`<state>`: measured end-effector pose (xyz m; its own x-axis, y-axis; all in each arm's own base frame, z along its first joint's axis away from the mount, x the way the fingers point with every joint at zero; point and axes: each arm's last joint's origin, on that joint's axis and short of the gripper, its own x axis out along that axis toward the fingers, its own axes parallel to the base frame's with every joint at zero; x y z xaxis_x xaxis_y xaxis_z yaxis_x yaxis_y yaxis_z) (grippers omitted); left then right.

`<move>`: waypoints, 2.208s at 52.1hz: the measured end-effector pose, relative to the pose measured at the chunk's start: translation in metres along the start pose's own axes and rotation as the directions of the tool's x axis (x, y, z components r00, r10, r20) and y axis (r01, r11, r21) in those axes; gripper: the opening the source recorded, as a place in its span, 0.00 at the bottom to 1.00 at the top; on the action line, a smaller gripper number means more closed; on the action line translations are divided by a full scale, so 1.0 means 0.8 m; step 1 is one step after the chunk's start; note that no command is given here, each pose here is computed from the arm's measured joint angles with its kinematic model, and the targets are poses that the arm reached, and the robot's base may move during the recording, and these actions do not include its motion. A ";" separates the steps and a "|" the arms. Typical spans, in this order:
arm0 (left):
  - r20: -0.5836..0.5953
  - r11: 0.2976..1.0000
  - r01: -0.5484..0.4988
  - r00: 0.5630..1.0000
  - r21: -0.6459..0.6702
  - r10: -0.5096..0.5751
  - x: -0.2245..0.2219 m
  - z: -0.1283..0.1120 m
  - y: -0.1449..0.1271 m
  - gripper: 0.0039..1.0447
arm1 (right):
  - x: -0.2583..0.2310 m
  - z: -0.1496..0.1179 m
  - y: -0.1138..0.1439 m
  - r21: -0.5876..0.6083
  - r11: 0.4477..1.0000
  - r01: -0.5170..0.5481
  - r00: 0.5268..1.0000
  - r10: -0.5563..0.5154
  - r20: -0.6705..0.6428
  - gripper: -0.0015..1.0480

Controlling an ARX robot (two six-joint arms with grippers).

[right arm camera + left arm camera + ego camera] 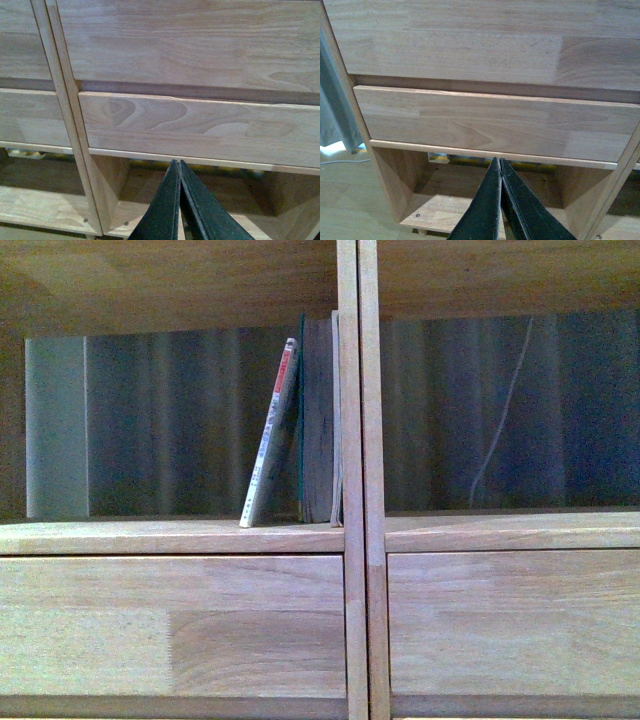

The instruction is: Organize books on shelf

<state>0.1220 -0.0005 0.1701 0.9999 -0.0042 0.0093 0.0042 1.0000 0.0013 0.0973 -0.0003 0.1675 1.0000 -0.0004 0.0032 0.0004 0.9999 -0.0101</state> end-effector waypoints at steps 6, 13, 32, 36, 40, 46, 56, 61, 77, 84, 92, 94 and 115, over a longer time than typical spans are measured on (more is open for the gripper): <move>0.003 1.000 0.000 1.000 0.000 0.000 -0.004 0.001 0.000 0.02 | 0.000 0.000 0.000 0.000 1.000 0.000 1.000 0.000 0.001 0.03; 0.003 1.000 0.000 1.000 0.000 0.000 -0.008 0.001 0.000 0.02 | 0.000 0.000 0.000 0.000 1.000 0.000 1.000 0.000 0.001 0.03; 0.003 1.000 0.000 1.000 0.000 0.000 -0.016 0.000 0.000 0.02 | 0.000 0.000 0.000 0.000 1.000 0.000 1.000 0.000 0.002 0.03; -0.003 1.000 0.000 1.000 0.000 0.000 -0.019 -0.001 0.000 0.02 | 0.000 0.000 0.000 0.000 1.000 0.000 1.000 0.000 0.001 0.03; -0.027 1.000 0.000 1.000 0.000 0.000 -0.027 -0.005 0.000 0.02 | 0.000 0.000 0.000 0.000 1.000 0.000 1.000 0.000 0.001 0.03; -0.004 1.000 0.000 1.000 0.000 0.000 -0.031 -0.003 0.000 0.02 | 0.000 0.000 0.000 0.000 1.000 0.000 1.000 0.000 0.002 0.03; -0.002 1.000 0.000 1.000 0.000 0.000 -0.031 -0.003 0.000 0.02 | 0.000 0.000 0.000 0.000 1.000 0.000 1.000 0.000 0.002 0.03; -0.002 1.000 0.000 1.000 0.000 0.000 -0.031 -0.003 0.000 0.02 | 0.000 0.000 0.000 0.000 1.000 0.000 1.000 0.000 0.002 0.03; -0.002 1.000 0.000 1.000 0.000 0.000 -0.031 -0.003 0.000 0.02 | 0.000 0.000 0.000 0.000 1.000 0.000 1.000 0.000 0.002 0.03; -0.002 1.000 0.000 1.000 0.000 0.000 -0.031 -0.003 0.000 0.05 | 0.000 0.000 0.000 0.000 1.000 0.000 1.000 0.000 0.002 0.22; -0.002 1.000 0.000 1.000 0.000 0.000 -0.031 -0.003 0.000 0.33 | 0.000 0.000 0.000 0.000 1.000 0.000 1.000 0.000 0.002 0.47; -0.003 1.000 0.000 1.000 0.000 0.000 -0.031 -0.003 0.000 0.38 | 0.000 0.000 0.000 0.000 1.000 0.000 1.000 0.000 0.002 0.54; -0.002 1.000 0.000 1.000 0.000 0.000 -0.031 -0.003 0.000 0.94 | 0.000 0.000 0.000 0.002 1.000 0.000 1.000 0.000 0.002 0.93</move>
<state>0.0974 -0.0004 0.1672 1.0000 -0.0042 0.0071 0.0042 1.0000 0.0017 0.0972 -0.0003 0.1676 1.0000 -0.0004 0.0055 0.0004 1.0000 -0.0078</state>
